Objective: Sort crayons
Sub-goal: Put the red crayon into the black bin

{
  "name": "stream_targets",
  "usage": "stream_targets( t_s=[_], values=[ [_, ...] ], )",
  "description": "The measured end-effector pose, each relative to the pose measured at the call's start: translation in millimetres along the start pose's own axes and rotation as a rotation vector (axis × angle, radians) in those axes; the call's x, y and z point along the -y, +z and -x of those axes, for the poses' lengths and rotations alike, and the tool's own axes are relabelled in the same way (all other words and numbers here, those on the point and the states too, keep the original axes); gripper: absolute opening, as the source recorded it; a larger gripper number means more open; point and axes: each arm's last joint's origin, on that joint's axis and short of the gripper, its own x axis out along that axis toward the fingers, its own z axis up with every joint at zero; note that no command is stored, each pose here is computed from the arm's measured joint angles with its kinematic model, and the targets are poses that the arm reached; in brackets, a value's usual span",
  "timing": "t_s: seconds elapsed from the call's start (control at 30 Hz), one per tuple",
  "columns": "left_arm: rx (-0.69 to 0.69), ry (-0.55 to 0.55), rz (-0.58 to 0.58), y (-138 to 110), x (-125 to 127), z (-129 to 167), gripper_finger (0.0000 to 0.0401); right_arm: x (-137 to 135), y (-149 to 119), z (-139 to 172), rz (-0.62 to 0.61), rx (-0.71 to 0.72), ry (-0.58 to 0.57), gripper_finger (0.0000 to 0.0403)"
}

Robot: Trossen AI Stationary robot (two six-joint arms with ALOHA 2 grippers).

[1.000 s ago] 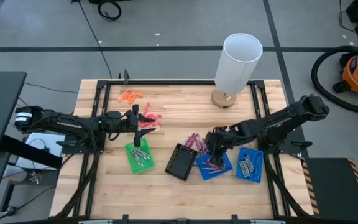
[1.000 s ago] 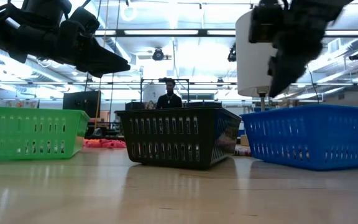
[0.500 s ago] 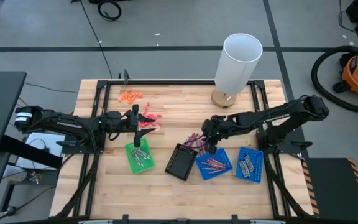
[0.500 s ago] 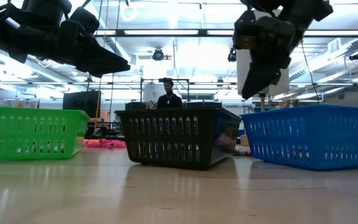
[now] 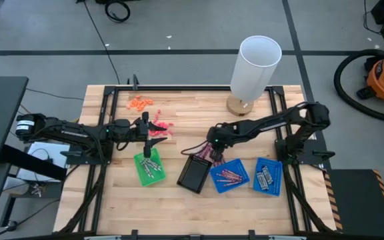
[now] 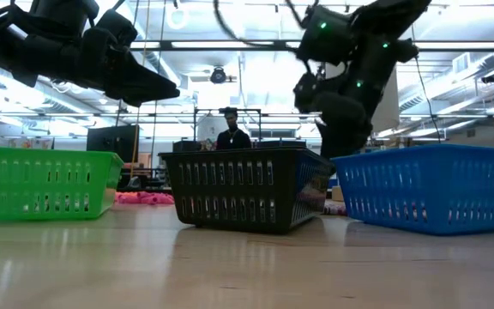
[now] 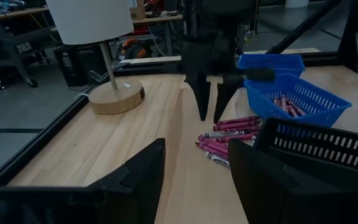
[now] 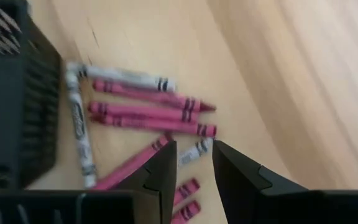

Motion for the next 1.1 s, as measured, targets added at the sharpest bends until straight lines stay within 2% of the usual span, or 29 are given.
stream_targets(
  t_s=[0.17, 0.47, 0.7, 0.9, 1.1],
  values=[
    [-0.006, -0.001, 0.0, -0.7, 0.1, 0.0, 0.0187, 0.4, 0.9, -11.1, 0.015, -0.104, -0.044, 0.0112],
    [-0.015, -0.001, 0.0, -1.5, 0.1, 0.1, 0.0187, 11.3, -4.7, -6.1, -0.138, -0.291, 0.015, 0.0112],
    [-0.014, -0.001, 0.0, -1.4, 0.1, 0.1, 0.0187, 8.9, -6.5, -7.9, -0.185, -0.327, 0.061, 0.0112],
    [-0.015, -0.001, 0.006, -1.5, 0.1, 0.1, 0.0187, 6.6, -11.2, -22.3, -0.185, -0.369, 0.046, 0.0112],
    [-0.014, -0.001, 0.006, -1.5, 0.1, 0.1, 0.0187, 6.7, -10.8, -22.6, -0.184, -0.362, 0.04, 0.0111]
  ],
)
